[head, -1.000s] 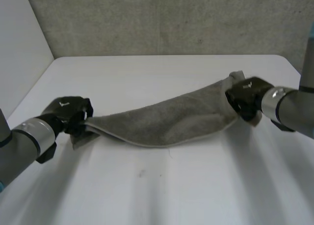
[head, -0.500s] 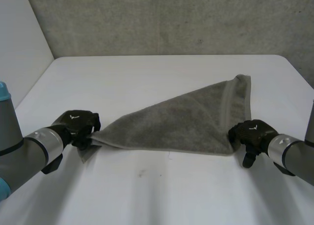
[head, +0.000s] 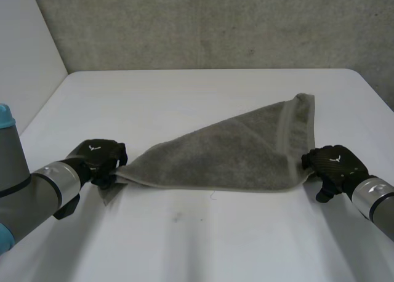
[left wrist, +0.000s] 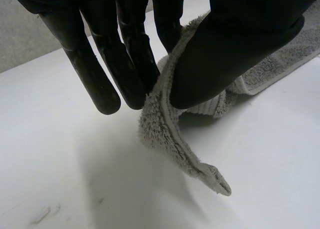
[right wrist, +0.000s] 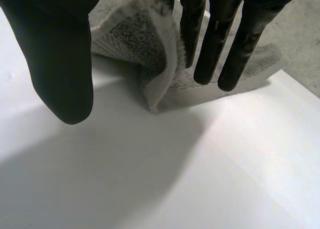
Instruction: Fold the towel.
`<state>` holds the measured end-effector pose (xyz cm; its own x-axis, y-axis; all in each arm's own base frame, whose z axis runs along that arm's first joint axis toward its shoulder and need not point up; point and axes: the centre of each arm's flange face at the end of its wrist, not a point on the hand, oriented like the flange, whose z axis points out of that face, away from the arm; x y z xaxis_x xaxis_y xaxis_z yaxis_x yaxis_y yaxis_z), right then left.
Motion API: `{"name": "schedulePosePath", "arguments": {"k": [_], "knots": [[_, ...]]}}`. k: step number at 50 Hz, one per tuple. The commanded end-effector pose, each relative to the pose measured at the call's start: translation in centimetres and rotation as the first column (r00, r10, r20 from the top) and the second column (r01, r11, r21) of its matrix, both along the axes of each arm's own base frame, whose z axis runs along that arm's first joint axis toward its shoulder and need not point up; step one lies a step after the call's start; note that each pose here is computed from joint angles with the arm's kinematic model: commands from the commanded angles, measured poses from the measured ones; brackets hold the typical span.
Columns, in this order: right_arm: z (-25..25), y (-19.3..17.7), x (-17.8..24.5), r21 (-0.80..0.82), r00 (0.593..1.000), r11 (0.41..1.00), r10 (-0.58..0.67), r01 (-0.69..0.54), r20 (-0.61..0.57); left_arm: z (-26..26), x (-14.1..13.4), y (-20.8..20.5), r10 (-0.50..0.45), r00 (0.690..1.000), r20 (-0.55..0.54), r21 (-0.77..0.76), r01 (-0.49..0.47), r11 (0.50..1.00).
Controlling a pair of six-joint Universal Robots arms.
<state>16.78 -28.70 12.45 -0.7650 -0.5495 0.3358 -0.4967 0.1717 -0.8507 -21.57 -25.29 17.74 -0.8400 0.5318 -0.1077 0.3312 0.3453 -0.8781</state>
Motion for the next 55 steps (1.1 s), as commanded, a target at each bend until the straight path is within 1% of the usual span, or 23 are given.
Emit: {"name": "schedulePosePath", "arguments": {"k": [1,11,14,19,21,22,24,25,26,27,28,30,33,35,36,38,41,43,44,46,49,51,55], "knots": [[-0.1,-0.9,0.1,-0.033,1.000,0.999,0.003,-0.003,-0.003,-0.1,0.0,0.1,0.000,1.000,0.001,0.003,0.000,1.000],[0.3,-2.7,0.3,-0.063,1.000,0.998,-0.008,0.009,0.014,0.0,-0.1,0.1,-0.004,1.000,0.000,0.002,0.004,1.000],[1.1,-3.2,0.4,-0.085,1.000,0.996,-0.014,0.015,0.019,0.0,0.0,0.1,0.000,1.000,0.001,0.000,0.000,1.000],[4.2,-3.9,0.7,-0.117,0.996,0.992,-0.035,0.045,0.087,1.0,0.1,-0.1,0.004,1.000,-0.002,-0.034,-0.004,0.999],[9.6,-3.7,0.6,-0.169,0.988,0.983,-0.045,0.069,0.146,4.3,0.5,-0.4,0.018,1.000,-0.024,-0.137,-0.021,0.990],[9.6,-3.7,0.6,-0.169,0.988,0.983,-0.045,0.070,0.147,4.3,0.5,-0.4,0.018,1.000,-0.024,-0.137,-0.022,0.990],[15.2,-2.7,0.6,-0.221,0.982,0.973,-0.030,0.072,0.187,8.1,1.3,-0.5,0.042,0.998,-0.049,-0.242,-0.053,0.969],[15.3,-2.7,0.6,-0.221,0.982,0.973,-0.030,0.072,0.187,8.1,1.3,-0.5,0.042,0.998,-0.049,-0.243,-0.053,0.969],[17.9,-2.3,0.4,-0.258,0.981,0.963,-0.027,0.077,0.192,10.0,1.9,-0.5,0.055,0.997,-0.062,-0.290,-0.071,0.954],[20.6,-2.0,-0.1,-0.298,0.981,0.950,-0.035,0.092,0.189,12.2,2.5,-0.5,0.071,0.995,-0.074,-0.343,-0.092,0.935],[20.6,-2.0,-0.1,-0.299,0.981,0.950,-0.035,0.092,0.189,12.3,2.5,-0.5,0.071,0.995,-0.074,-0.343,-0.092,0.935],[24.9,-1.0,-1.1,-0.347,0.985,0.931,-0.053,0.108,0.166,16.3,3.9,-0.2,0.110,0.990,-0.092,-0.424,-0.139,0.895],[26.4,-0.6,-1.6,-0.362,0.988,0.925,-0.067,0.115,0.143,17.8,4.4,0.1,0.128,0.987,-0.096,-0.450,-0.157,0.879],[28.3,0.4,-1.7,-0.375,0.994,0.922,-0.072,0.097,0.079,19.6,5.0,0.3,0.133,0.989,-0.070,-0.477,-0.150,0.866],[28.3,0.4,-1.7,-0.375,0.994,0.922,-0.072,0.096,0.079,19.6,5.0,0.3,0.132,0.989,-0.070,-0.478,-0.150,0.866],[28.6,0.7,-1.6,-0.360,0.997,0.930,-0.070,0.074,0.024,20.0,4.9,0.3,0.101,0.995,0.006,-0.498,-0.084,0.863],[27.9,0.1,-1.6,-0.326,0.998,0.943,-0.069,0.065,-0.001,19.5,4.8,-0.1,0.092,0.994,0.053,-0.493,-0.054,0.868],[25.2,-1.2,-0.8,-0.231,0.997,0.973,-0.042,0.027,-0.060,16.9,4.8,-1.8,0.084,0.985,0.148,-0.436,-0.012,0.900],[25.2,-1.2,-0.8,-0.230,0.997,0.973,-0.042,0.027,-0.060,16.9,4.8,-1.8,0.084,0.985,0.149,-0.435,-0.011,0.900],[22.3,-1.9,1.1,-0.140,0.991,0.989,0.021,-0.039,-0.129,13.9,4.5,-3.4,0.070,0.972,0.225,-0.354,0.015,0.935],[20.7,-2.3,1.7,-0.099,0.986,0.994,0.034,-0.050,-0.161,12.1,4.4,-4.3,0.061,0.964,0.258,-0.304,0.022,0.952],[17.7,-3.4,2.6,-0.023,0.979,0.999,0.036,-0.042,-0.200,8.7,3.8,-5.6,0.031,0.954,0.300,-0.214,0.036,0.976],[15.3,-5.0,3.4,-0.009,0.977,0.999,0.035,-0.037,-0.209,5.8,3.2,-6.5,0.007,0.951,0.308,-0.153,0.042,0.987]]}}
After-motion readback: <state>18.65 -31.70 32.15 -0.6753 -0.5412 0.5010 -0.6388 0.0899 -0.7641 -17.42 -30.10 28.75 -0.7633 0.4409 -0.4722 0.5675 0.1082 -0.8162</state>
